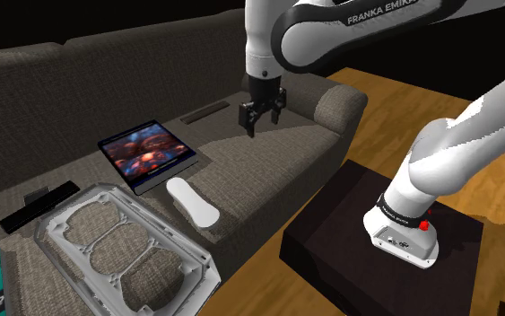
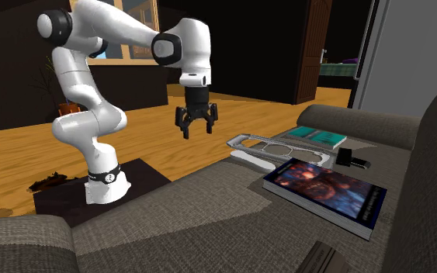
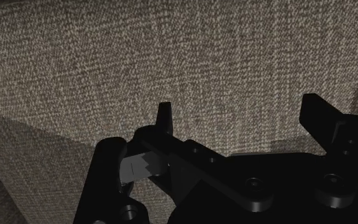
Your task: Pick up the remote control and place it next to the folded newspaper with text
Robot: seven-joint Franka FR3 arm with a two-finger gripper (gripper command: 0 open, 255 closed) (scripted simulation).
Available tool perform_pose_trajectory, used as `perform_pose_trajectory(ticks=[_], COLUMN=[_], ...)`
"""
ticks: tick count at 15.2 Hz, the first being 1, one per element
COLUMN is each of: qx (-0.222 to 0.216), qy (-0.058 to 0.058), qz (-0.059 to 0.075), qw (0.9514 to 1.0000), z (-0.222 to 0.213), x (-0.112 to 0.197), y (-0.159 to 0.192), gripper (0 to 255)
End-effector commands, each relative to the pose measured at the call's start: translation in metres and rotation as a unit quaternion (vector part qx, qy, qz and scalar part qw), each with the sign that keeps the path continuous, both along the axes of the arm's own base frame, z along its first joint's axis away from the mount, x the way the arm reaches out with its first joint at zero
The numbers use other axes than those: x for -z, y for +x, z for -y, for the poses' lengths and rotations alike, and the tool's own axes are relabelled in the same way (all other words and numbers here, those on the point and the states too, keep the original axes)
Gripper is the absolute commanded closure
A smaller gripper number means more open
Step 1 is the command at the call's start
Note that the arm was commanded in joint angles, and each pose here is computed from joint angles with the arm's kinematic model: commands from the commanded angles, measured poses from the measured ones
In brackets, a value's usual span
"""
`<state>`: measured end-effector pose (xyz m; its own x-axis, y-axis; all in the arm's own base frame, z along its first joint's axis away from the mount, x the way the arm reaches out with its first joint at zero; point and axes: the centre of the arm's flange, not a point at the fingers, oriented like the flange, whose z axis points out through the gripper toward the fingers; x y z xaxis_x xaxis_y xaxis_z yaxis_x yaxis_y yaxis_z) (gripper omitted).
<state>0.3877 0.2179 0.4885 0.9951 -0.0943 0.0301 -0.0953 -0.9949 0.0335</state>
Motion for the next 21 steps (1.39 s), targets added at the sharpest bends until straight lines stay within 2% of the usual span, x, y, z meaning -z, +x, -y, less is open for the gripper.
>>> perform_pose_trajectory(ticks=[1, 19, 21], qx=[-0.001, -0.008, -0.009], qy=[0.001, 0.008, 0.008], qz=[-0.001, -0.014, -0.015], qw=[1.0000, 0.9998, 0.9998], z=[-0.023, -0.228, -0.234], x=[0.012, 0.115, 0.123], y=[0.006, 0.065, 0.066], gripper=[0, 0, 0])
